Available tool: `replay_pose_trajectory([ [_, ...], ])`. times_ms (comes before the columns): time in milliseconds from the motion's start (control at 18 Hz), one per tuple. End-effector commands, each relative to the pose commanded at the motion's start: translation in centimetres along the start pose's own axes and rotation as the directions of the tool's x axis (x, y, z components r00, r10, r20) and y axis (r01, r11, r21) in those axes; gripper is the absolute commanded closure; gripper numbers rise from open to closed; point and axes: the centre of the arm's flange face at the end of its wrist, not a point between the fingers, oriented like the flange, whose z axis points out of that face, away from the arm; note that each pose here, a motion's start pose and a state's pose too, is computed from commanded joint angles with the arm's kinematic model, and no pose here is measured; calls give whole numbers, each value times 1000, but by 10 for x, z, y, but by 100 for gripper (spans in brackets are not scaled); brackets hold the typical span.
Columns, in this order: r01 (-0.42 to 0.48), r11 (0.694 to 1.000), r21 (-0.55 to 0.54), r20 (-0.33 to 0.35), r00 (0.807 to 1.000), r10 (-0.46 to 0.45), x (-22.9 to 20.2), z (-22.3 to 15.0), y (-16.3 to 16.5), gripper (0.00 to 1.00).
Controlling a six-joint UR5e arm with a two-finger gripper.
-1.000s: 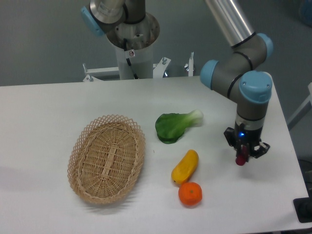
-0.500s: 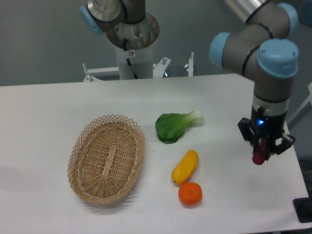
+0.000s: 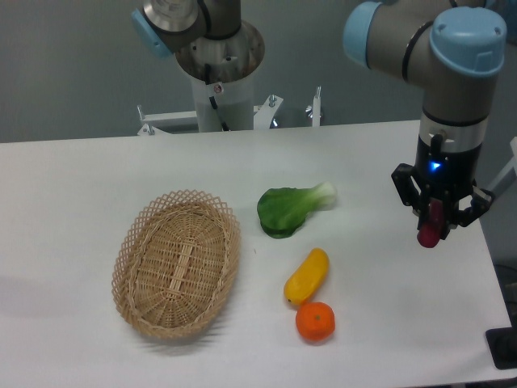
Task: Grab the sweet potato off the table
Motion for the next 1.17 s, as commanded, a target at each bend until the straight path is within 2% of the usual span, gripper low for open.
replay_pose_trajectory([
  [389,-29,999,13,-4,1000,29,14,-4,-19,81],
  [1167,-33,999,17,-6,999,33,17,-4,-24,81],
])
